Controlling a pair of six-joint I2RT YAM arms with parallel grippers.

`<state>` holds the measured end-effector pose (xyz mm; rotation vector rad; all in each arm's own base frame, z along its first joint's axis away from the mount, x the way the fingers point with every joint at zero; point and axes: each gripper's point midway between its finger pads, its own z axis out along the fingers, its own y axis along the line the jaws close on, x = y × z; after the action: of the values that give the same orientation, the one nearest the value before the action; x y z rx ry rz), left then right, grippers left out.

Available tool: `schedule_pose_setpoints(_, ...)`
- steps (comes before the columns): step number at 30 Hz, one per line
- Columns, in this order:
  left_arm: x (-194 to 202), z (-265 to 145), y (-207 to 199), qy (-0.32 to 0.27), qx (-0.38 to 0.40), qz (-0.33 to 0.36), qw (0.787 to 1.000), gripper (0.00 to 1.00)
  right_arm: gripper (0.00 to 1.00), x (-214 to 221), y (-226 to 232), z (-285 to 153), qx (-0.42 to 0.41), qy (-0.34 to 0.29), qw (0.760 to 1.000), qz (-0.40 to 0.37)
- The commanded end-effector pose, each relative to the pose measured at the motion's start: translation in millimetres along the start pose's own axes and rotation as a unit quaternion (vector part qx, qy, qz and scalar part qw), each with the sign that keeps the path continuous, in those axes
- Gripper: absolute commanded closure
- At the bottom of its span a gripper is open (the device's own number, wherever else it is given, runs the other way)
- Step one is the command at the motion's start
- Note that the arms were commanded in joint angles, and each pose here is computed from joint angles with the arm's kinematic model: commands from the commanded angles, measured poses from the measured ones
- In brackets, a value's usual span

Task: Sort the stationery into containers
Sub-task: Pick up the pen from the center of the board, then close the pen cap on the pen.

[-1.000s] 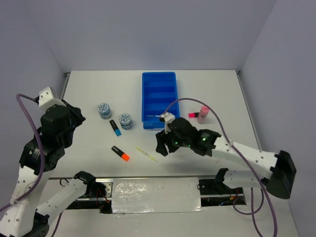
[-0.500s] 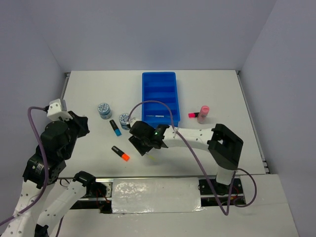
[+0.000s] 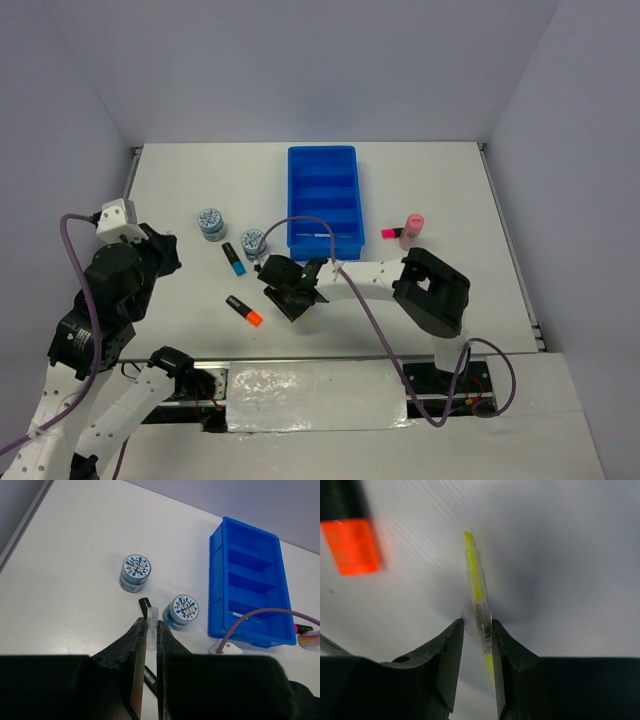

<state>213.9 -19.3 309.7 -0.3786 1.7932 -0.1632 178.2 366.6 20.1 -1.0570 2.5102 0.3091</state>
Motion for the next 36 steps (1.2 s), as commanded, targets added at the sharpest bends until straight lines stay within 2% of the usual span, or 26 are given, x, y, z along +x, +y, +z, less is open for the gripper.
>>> schedule_pose_setpoints(1, -3, 7, -6, -0.006, 0.006, -0.001, 1.0, 1.0, 0.65, 23, 5, 15, -0.006, 0.037, 0.999, -0.003)
schedule_pose_setpoints(5, 1, 12, -9, 0.003, 0.01, -0.001, 1.0, 1.0, 0.72, 30, 2, 16, 0.001, 0.038, 0.999, -0.002)
schedule_pose_setpoints(6, 1, 12, -10, 0.004, 0.011, -0.001, 1.0, 1.0, 0.86, 31, -2, 15, 0.01, 0.037, 0.999, -0.001)
schedule_pose_setpoints(7, 4, 14, -12, 0.01, 0.012, -0.004, 1.0, 1.0, 0.96, 30, -4, 12, 0.016, 0.033, 0.999, 0.0)
schedule_pose_setpoints(8, 5, 15, -15, 0.014, 0.019, -0.008, 1.0, 1.0, 1.0, 23, -10, 3, 0.03, 0.015, 0.999, 0.009)
schedule_pose_setpoints(10, 11, 18, -24, 0.029, 0.033, -0.025, 0.999, 1.0, 1.0, 13, -12, -12, 0.03, -0.014, 0.999, 0.019)
schedule_pose_setpoints(13, 18, 20, -56, 0.057, 0.103, -0.06, 0.991, 1.0, 1.0, -15, -11, -64, 0.012, -0.099, 0.994, 0.051)
schedule_pose_setpoints(15, 17, 17, -88, 0.068, 0.18, -0.084, 0.978, 1.0, 1.0, -37, -5, -115, -0.033, -0.185, 0.979, 0.079)
schedule_pose_setpoints(16, 16, 14, -101, 0.073, 0.21, -0.105, 0.969, 1.0, 1.0, -43, 4, -135, -0.072, -0.215, 0.97, 0.084)
schedule_pose_setpoints(17, 11, 6, -128, 0.069, 0.286, -0.114, 0.949, 1.0, 1.0, -46, 10, -147, -0.108, -0.254, 0.956, 0.105)
schedule_pose_setpoints(18, 7, 0, -142, 0.071, 0.323, -0.134, 0.934, 1.0, 1.0, -58, 15, -196, -0.155, -0.323, 0.926, 0.119)
schedule_pose_setpoints(19, 14, -1, -151, 0.079, 0.352, -0.146, 0.921, 1.0, 1.0, -44, 19, -200, -0.189, -0.335, 0.915, 0.124)
schedule_pose_setpoints(20, -7, -20, -173, 0.045, 0.431, -0.151, 0.889, 1.0, 1.0, -57, 26, -231, -0.238, -0.391, 0.877, 0.148)
schedule_pose_setpoints(21, -12, -26, -181, 0.047, 0.456, -0.179, 0.871, 1.0, 1.0, -58, 25, -269, -0.273, -0.436, 0.843, 0.159)
schedule_pose_setpoints(23, -15, -35, -192, 0.037, 0.5, -0.202, 0.841, 1.0, 1.0, -51, 32, -285, -0.315, -0.454, 0.816, 0.169)
schedule_pose_setpoints(24, -31, -48, -201, 0.018, 0.537, -0.219, 0.815, 1.0, 1.0, -51, 30, -290, -0.316, -0.459, 0.812, 0.172)
schedule_pose_setpoints(30, -59, -85, -230, -0.03, 0.615, -0.247, 0.748, 1.0, 1.0, -54, 28, -320, -0.33, -0.497, 0.782, 0.179)
schedule_pose_setpoints(34, -63, -105, -248, -0.046, 0.645, -0.224, 0.729, 1.0, 1.0, -61, 39, -342, -0.349, -0.518, 0.764, 0.161)
schedule_pose_setpoints(36, -57, -110, -259, -0.035, 0.66, -0.205, 0.722, 1.0, 1.0, -61, 44, -346, -0.355, -0.522, 0.76, 0.157)
